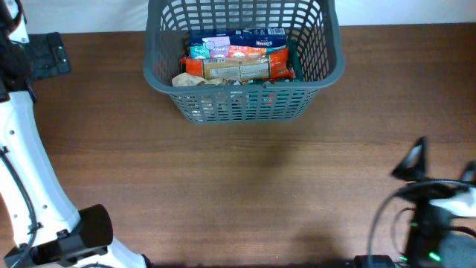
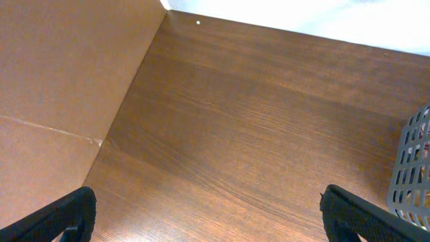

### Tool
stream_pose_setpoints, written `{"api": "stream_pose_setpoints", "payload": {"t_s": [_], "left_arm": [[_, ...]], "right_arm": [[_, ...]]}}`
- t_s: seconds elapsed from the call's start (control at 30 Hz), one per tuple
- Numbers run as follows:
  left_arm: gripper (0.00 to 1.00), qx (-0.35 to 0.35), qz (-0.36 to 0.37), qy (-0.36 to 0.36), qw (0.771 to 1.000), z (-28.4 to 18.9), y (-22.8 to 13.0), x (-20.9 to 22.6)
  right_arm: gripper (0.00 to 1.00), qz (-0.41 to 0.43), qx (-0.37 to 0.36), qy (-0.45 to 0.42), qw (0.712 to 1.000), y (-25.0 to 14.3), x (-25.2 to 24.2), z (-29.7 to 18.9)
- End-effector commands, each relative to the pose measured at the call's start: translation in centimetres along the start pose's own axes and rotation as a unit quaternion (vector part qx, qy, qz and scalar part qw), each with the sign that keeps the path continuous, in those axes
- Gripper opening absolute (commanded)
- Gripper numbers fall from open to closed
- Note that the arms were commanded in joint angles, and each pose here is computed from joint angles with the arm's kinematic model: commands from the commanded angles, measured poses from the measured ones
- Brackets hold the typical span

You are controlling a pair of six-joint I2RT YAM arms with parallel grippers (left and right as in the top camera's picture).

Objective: Pack container

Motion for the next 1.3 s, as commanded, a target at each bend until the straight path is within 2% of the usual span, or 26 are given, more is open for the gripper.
{"api": "stream_pose_setpoints", "payload": {"t_s": [0.0, 0.2, 0.53, 1.13, 1.27], "left_arm": [[0.99, 0.001, -0.009, -0.003, 1.000, 0.1, 0.0, 0.0], [0.99, 0.001, -0.009, -0.003, 1.000, 0.1, 0.0, 0.0], [0.99, 0.001, -0.009, -0.003, 1.000, 0.1, 0.0, 0.0], [0.99, 0.003, -0.009, -0.003, 1.000, 0.3, 0.0, -0.1], [0.99, -0.005, -0.001, -0.013, 1.000, -1.1, -0.4, -0.7]], "right_arm": [[0.99, -0.008, 0.020, -0.006, 1.000, -4.9, -0.3, 0.0], [0.99, -0.026, 0.063, -0.009, 0.998, -11.3, -0.5, 0.6], [0.99, -0.054, 0.130, -0.014, 0.990, -17.4, -0.5, 1.3], [0.99, -0.050, 0.121, -0.013, 0.991, -17.1, -0.4, 1.4], [0.99, -0.050, 0.121, -0.013, 0.991, -17.1, -0.4, 1.4]]}}
Point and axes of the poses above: each gripper's point midway between its finger pads, its own z axis out along the fingers, its own x axis along the line the jaws close on, y = z × x, the point moved 4 cm from there along -z, back along the fingers, and after that the axes turned 10 degrees about -z, right-handed, at the moved point
